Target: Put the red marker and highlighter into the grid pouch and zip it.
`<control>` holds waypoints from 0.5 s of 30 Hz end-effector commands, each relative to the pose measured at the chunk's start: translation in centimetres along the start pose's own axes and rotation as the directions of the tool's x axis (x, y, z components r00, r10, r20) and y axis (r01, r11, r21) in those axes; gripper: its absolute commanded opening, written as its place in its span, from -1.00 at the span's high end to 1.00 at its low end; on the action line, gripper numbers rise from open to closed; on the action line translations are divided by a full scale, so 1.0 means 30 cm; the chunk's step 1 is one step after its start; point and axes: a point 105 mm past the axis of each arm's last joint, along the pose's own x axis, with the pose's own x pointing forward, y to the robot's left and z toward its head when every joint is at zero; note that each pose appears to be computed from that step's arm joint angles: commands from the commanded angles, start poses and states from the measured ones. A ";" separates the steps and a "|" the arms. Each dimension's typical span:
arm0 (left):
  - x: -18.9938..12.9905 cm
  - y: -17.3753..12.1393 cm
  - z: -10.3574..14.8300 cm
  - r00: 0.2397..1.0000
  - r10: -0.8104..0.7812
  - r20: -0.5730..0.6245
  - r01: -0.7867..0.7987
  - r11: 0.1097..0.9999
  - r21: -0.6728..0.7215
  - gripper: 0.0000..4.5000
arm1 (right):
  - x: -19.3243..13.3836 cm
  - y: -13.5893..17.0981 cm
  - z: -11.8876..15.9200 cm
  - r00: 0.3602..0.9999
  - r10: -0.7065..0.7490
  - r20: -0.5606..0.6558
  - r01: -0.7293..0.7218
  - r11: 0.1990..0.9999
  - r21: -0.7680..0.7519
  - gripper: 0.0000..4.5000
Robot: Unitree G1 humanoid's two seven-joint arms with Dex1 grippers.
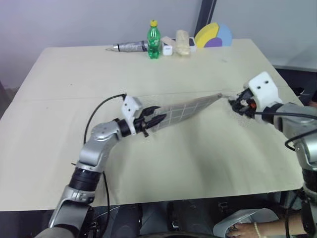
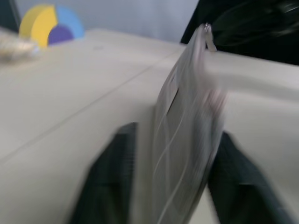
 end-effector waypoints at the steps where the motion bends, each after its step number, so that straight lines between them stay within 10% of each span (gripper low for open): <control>1: -0.058 0.003 0.037 1.000 -0.001 0.000 0.001 1.000 0.017 -0.84 | -0.057 0.033 -0.005 0.997 0.072 -0.013 -0.072 0.996 -0.061 -0.79; 15: -0.325 0.144 -0.065 0.943 0.278 -0.184 -0.278 0.960 0.026 -0.84 | -0.124 -0.006 -0.183 0.992 0.070 -0.104 -0.075 0.996 -0.051 -0.79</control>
